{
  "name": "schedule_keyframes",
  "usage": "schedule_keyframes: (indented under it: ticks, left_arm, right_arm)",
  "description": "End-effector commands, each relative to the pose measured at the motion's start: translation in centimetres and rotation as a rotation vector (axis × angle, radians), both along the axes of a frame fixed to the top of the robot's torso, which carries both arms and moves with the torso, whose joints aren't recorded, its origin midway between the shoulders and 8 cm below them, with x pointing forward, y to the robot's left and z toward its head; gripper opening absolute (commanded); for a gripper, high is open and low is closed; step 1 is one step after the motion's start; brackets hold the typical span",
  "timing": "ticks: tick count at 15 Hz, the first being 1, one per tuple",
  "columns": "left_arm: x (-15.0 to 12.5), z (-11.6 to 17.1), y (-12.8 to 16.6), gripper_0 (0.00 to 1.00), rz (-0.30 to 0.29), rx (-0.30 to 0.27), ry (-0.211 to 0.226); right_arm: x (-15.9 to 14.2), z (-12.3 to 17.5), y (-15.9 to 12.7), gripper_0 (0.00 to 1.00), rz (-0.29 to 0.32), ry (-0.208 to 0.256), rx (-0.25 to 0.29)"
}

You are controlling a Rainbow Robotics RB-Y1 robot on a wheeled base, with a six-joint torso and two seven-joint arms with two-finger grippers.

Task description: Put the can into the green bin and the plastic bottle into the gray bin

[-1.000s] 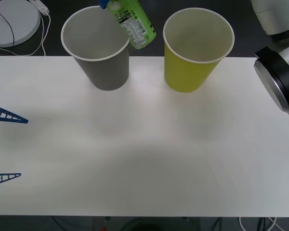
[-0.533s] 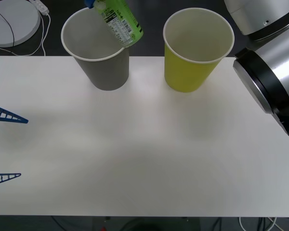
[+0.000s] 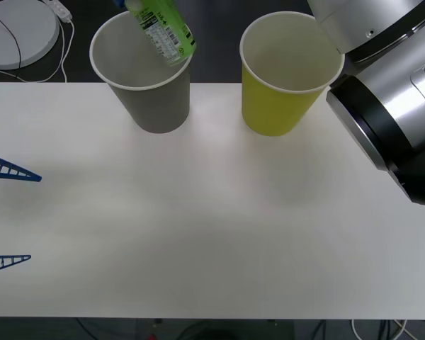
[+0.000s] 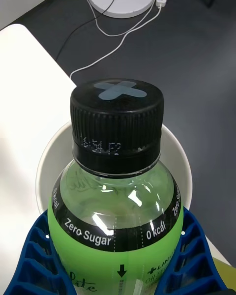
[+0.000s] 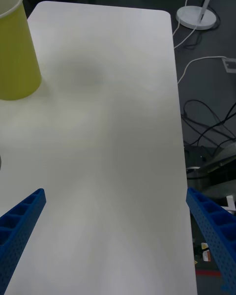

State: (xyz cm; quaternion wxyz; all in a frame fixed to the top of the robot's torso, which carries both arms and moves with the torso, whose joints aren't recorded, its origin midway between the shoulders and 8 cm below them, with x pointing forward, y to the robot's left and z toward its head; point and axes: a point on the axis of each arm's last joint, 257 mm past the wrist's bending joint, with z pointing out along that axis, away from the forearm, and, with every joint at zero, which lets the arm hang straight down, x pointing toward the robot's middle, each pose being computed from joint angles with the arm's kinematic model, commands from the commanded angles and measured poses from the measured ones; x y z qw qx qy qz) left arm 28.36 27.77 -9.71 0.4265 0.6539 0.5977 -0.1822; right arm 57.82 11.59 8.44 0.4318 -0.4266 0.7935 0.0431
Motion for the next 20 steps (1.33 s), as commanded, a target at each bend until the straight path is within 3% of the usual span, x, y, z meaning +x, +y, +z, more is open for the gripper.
schedule_keyframes:
  ticks: [1, 15, 16, 17, 18, 20]
  left_arm:
    - [0.0, 0.0, 0.0, 1.0, 0.0, 0.0, 0.0]
    - [0.0, 0.0, 0.0, 1.0, 0.0, 0.0, 0.0]
    - [0.0, 0.0, 0.0, 1.0, 0.0, 0.0, 0.0]
    - [0.0, 0.0, 0.0, 1.0, 0.0, 0.0, 0.0]
    - [0.0, 0.0, 0.0, 1.0, 0.0, 0.0, 0.0]
    - [0.0, 0.0, 0.0, 1.0, 0.0, 0.0, 0.0]
  right_arm:
    - [0.5, 0.1, 0.5, 0.0, -0.004, -0.011, 0.013]
    - [1.1, -0.6, 2.2, 0.0, -0.018, -0.011, 0.008]
    - [1.1, -0.5, 2.2, 0.29, -0.018, -0.012, 0.008]
    - [1.1, -0.4, 2.1, 0.88, -0.02, -0.016, 0.006]
    - [1.1, -0.4, 2.1, 1.0, -0.02, -0.016, 0.006]
    - [1.2, -0.5, 2.1, 1.0, -0.021, -0.016, 0.004]
